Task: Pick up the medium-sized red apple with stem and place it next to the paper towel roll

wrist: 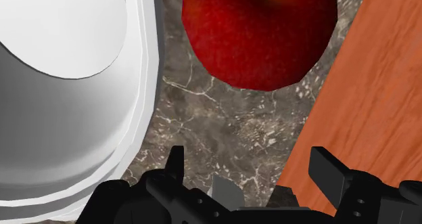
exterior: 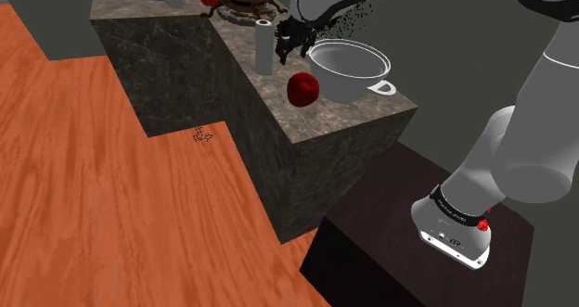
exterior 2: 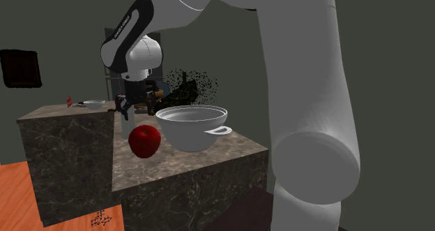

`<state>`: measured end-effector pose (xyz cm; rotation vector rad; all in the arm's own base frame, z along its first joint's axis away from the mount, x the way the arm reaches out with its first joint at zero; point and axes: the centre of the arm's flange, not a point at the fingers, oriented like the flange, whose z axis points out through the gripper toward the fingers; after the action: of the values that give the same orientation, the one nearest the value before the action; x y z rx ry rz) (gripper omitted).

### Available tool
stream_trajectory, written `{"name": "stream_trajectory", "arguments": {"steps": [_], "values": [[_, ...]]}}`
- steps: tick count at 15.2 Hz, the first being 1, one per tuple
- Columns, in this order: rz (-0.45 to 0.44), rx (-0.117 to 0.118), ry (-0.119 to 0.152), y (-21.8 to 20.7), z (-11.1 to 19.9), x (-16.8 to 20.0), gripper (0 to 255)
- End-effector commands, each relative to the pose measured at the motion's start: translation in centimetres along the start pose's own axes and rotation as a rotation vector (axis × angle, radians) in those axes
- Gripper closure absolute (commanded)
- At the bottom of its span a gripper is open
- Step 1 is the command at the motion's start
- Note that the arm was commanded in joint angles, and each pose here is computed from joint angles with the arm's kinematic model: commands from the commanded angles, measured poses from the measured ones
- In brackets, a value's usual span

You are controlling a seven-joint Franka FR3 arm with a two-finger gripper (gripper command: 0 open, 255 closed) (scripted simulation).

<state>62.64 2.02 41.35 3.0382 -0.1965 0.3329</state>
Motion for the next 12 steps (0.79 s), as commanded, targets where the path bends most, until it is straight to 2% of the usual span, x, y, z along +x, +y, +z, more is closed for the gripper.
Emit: {"name": "stream_trajectory", "arguments": {"steps": [1, 4, 12], "values": [[0.000, 0.000, 0.000, 0.0, -1.3, 0.0, 0], [0.000, 0.000, 0.000, 0.0, -5.0, 0.0, 0], [0.000, 0.000, 0.000, 0.0, -5.0, 0.0, 0]]}}
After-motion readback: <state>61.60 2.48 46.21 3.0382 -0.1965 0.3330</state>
